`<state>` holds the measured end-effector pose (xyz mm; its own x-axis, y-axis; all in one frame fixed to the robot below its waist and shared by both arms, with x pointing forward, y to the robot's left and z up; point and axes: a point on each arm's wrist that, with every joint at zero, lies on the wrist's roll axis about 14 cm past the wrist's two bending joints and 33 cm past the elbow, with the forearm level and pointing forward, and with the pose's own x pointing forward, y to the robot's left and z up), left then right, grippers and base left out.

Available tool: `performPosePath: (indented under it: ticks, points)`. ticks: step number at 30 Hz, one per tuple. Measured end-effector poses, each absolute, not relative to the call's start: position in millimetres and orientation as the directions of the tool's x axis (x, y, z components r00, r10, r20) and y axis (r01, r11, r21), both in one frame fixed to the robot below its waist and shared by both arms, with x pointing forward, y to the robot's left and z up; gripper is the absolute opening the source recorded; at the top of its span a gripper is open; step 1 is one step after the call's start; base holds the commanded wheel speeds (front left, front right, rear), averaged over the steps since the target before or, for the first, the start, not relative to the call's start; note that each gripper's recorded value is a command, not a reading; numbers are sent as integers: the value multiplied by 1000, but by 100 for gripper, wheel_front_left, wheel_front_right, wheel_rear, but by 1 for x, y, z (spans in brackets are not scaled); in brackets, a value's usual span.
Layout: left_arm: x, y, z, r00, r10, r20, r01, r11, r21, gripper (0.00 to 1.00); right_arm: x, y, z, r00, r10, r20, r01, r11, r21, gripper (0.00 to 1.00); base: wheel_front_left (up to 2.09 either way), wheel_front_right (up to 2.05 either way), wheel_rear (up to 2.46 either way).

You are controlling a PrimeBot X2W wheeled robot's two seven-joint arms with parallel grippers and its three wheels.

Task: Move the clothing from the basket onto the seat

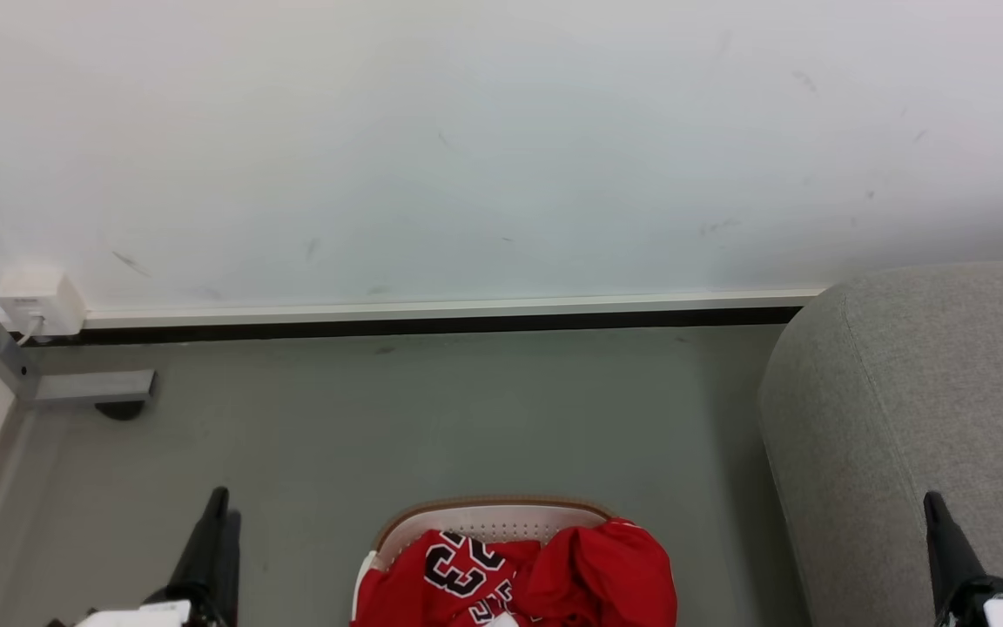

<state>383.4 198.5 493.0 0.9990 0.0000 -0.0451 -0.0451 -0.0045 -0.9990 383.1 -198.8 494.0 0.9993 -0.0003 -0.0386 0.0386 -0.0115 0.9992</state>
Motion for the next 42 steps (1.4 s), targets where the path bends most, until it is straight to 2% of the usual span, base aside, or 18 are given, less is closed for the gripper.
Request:
performPosePath:
  ticks: [3, 10, 15, 20, 27, 42]
  points:
    - [376, 197, 479, 996, 7, -88, -88, -12, -996, 100, 376, -194, 480, 997, 2, -78, 78, -21, 997, 100, 0, 0, 0]
    - [378, 199, 487, 998, 30, -63, -63, -4, -998, 100, 378, -187, 487, 998, 6, -59, 59, -1, 998, 100, 0, 0, 0]
    - [379, 202, 494, 998, 49, -42, -44, 42, -998, 100, 379, -180, 492, 999, 13, -44, 44, 29, 999, 100, 0, 0, 0]
    - [381, 205, 502, 998, 63, -19, -27, 137, -990, 100, 380, -176, 497, 999, 21, -28, 26, 87, 996, 100, 0, 0, 0]
    - [382, 207, 512, 997, 75, 13, -10, 293, -956, 100, 382, -170, 503, 999, 38, -9, 0, 222, 975, 100, 0, 0, 0]
    - [382, 200, 521, 998, 50, 49, 4, 651, -759, 100, 382, -155, 510, 995, 95, 16, -66, 553, 831, 100, 0, 0, 0]
